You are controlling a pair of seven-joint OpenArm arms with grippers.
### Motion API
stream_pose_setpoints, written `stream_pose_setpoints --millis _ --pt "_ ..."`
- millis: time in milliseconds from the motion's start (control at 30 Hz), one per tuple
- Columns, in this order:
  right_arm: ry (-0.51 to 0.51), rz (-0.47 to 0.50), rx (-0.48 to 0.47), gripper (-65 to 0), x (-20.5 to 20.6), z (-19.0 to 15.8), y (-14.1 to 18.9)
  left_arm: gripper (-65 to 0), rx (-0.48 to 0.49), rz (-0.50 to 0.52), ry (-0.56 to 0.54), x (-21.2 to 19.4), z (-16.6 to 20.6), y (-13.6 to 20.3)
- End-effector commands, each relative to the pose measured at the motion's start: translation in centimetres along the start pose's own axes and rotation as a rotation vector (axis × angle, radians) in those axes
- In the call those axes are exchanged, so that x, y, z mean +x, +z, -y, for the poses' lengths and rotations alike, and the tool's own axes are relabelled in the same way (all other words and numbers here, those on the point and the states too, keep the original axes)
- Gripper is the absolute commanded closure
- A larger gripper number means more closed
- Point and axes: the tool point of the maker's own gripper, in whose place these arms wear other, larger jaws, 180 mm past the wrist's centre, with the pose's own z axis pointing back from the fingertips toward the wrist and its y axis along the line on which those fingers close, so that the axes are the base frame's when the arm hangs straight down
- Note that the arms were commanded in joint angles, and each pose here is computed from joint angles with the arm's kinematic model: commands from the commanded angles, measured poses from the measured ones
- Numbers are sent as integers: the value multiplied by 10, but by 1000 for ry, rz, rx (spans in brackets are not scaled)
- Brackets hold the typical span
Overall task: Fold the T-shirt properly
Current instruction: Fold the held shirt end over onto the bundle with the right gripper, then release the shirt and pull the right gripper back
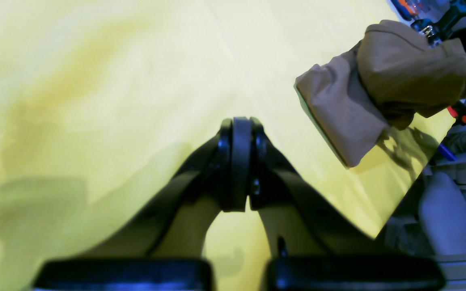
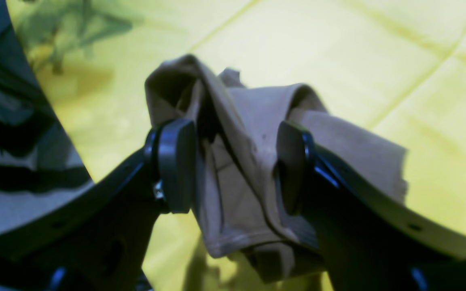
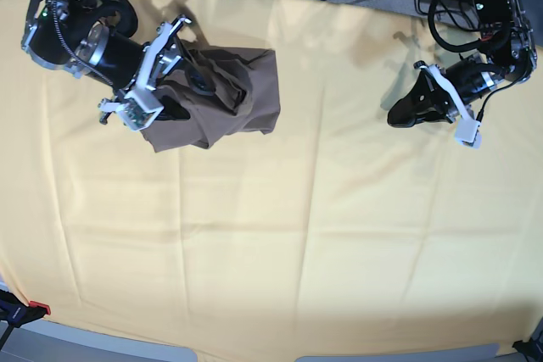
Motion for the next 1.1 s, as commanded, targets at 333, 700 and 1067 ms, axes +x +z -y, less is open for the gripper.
stream_pose_setpoints --millis 333,700,1067 --pt "37 84 -22 -49 19 2 0 0 -16 47 -26 15 4 3" --pt "47 251 -13 0 51 0 4 0 -16 47 -26 15 4 3" --pt "297 266 182 0 86 -69 -42 0 -16 44 -23 14 4 3"
